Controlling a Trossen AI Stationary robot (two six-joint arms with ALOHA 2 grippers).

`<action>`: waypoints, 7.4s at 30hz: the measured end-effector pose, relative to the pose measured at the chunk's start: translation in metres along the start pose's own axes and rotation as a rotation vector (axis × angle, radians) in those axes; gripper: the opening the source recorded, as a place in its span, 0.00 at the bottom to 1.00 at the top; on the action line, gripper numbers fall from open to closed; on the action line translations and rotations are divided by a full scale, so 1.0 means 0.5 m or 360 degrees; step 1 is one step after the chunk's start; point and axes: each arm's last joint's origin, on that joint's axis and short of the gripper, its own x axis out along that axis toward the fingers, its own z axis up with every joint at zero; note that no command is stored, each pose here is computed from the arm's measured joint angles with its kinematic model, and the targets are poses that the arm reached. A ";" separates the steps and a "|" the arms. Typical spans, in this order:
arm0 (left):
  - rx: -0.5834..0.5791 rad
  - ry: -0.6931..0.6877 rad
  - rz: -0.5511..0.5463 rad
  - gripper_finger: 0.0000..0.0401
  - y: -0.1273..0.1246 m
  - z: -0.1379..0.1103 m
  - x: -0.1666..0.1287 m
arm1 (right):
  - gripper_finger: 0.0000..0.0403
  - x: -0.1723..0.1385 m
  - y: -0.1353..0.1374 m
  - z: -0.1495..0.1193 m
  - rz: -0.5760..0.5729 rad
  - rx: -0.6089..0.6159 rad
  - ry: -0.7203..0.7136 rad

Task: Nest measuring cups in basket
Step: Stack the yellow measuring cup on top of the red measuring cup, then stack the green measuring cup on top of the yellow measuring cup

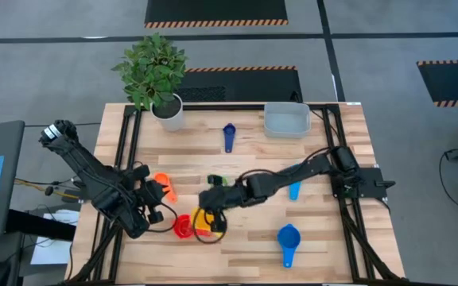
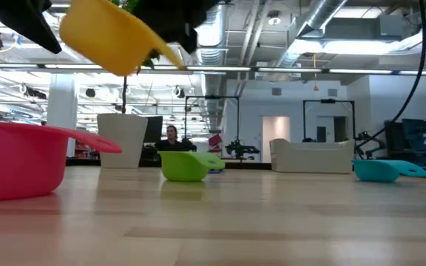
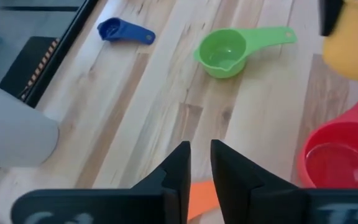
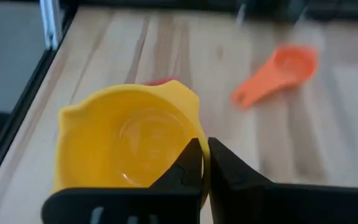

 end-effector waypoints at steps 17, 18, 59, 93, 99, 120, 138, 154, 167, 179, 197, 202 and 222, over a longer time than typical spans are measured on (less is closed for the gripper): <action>0.0050 -0.0025 0.0045 0.01 0.004 -0.001 0.000 | 0.03 0.081 -0.020 -0.003 0.0108 -0.0195 -0.0303; 0.0051 -0.0029 0.0048 0.01 0.004 0.000 0.000 | 0.03 0.082 -0.020 0.000 0.0108 -0.0195 -0.0312; 0.0243 -0.0021 -0.0102 0.01 -0.056 -0.040 0.061 | 0.49 0.090 0.027 -0.031 0.0060 -0.0027 0.0513; 0.0434 -0.0097 -0.0900 0.00 0.010 0.013 0.289 | 0.14 0.143 0.131 -0.088 0.0575 0.0031 0.0572; 0.0478 0.0005 -0.0989 0.00 -0.024 -0.003 0.339 | 0.13 0.143 0.128 -0.092 0.0489 0.0044 0.0600; 0.0689 -0.0049 -0.1143 0.00 -0.073 0.028 0.356 | 0.13 0.126 0.105 -0.102 -0.0083 -0.0062 0.0677; 0.0749 -0.0116 -0.1119 0.00 -0.081 0.031 0.347 | 0.13 0.040 0.140 -0.060 -0.0112 -0.0301 0.0661; 0.0827 -0.0157 -0.1456 0.00 -0.122 0.019 0.313 | 0.13 -0.144 -0.019 -0.022 -0.0663 -0.0017 0.0580; 0.0482 -0.0222 -0.0923 0.00 -0.077 0.034 0.194 | 0.23 -0.119 -0.187 -0.191 -0.0423 0.0837 0.0153; -0.0011 -0.0238 -0.0820 0.00 -0.008 -0.028 0.020 | 0.60 0.004 -0.201 -0.234 -0.0326 0.0839 0.0314; 0.0097 0.0091 -0.0830 0.00 -0.066 -0.120 -0.001 | 0.16 0.034 -0.185 -0.236 -0.0345 0.0842 0.0367; 0.0219 0.0346 -0.0926 0.00 -0.106 -0.147 0.014 | 0.03 0.035 -0.167 -0.232 -0.0313 0.0810 0.0347; 0.0491 0.0262 -0.0954 0.00 -0.189 -0.141 0.105 | 0.08 0.020 -0.076 -0.111 -0.0069 0.0770 0.0100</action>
